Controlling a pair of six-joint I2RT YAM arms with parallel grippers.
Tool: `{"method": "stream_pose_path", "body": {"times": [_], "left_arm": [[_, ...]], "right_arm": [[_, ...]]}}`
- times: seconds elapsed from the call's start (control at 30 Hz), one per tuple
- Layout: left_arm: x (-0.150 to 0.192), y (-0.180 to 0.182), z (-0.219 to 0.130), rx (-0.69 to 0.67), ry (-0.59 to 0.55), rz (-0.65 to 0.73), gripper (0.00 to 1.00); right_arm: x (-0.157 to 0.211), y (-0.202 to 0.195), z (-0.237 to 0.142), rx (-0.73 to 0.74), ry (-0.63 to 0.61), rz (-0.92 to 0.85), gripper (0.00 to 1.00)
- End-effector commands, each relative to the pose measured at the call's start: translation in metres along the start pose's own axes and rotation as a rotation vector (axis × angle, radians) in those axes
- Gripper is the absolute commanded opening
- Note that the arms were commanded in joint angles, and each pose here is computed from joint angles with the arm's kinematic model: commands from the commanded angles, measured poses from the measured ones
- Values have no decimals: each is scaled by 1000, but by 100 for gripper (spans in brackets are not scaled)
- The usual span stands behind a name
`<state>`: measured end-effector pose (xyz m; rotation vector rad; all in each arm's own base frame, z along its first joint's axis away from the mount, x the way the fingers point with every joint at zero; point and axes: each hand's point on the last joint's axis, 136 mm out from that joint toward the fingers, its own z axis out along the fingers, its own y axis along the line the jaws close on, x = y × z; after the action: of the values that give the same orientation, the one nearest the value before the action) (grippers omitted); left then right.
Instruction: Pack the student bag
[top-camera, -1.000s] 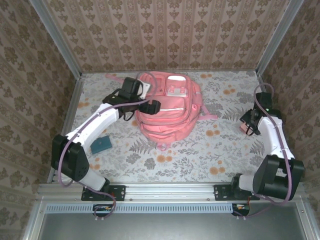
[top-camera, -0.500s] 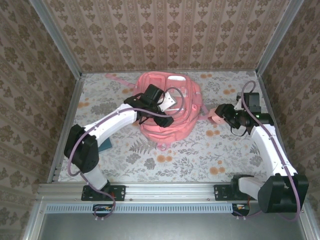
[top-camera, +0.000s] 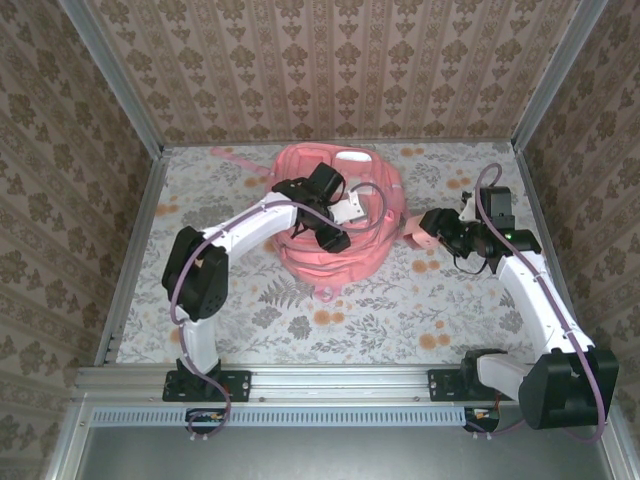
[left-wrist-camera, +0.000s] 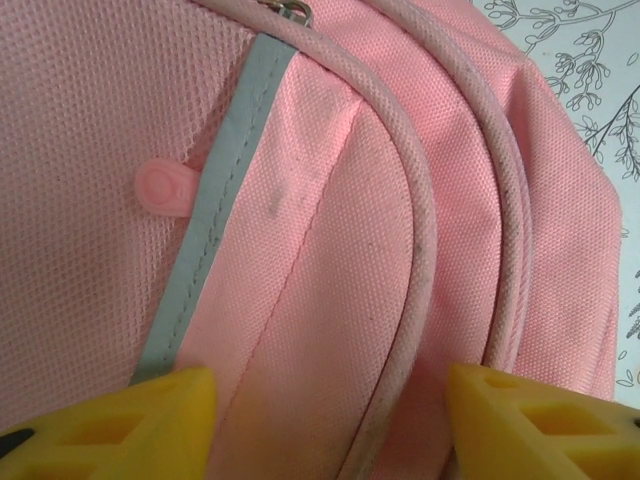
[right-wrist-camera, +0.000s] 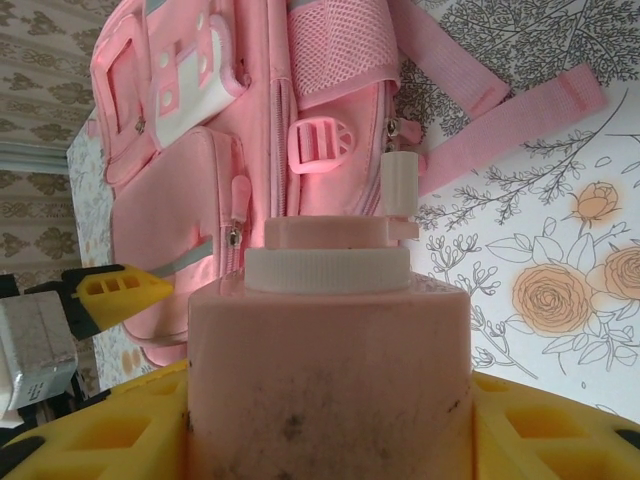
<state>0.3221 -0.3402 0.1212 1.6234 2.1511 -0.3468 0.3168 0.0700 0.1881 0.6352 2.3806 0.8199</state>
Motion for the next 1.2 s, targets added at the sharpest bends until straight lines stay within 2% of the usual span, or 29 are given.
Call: {"method": "stream_pose_path", "body": {"times": [0.0, 0.13, 0.27, 0.37, 0.53, 0.83, 1.03, 1.17], "left_arm": [[-3, 10, -2, -30, 12, 27, 54], [-8, 6, -1, -41, 15, 53, 48], [-8, 13, -1, -86, 32, 65, 30], [-18, 15, -10, -106, -10, 72, 17], [-39, 20, -36, -168, -122, 73, 0], [-77, 33, -98, -296, -346, -12, 0], [-106, 43, -137, -371, -509, -142, 0], [-118, 42, -156, -395, -580, -177, 0]], "right_arm": [[-1, 13, -4, -59, -14, -10, 50], [0, 14, -6, -63, -19, -11, 50], [-1, 16, -11, -67, -35, -14, 51], [-1, 15, -14, -60, -48, -14, 50], [0, 18, -22, -72, -68, -22, 51], [9, 44, -40, -199, -70, -80, 52], [20, 68, -26, -285, -15, -85, 52], [25, 93, -13, -358, 25, -85, 52]]}}
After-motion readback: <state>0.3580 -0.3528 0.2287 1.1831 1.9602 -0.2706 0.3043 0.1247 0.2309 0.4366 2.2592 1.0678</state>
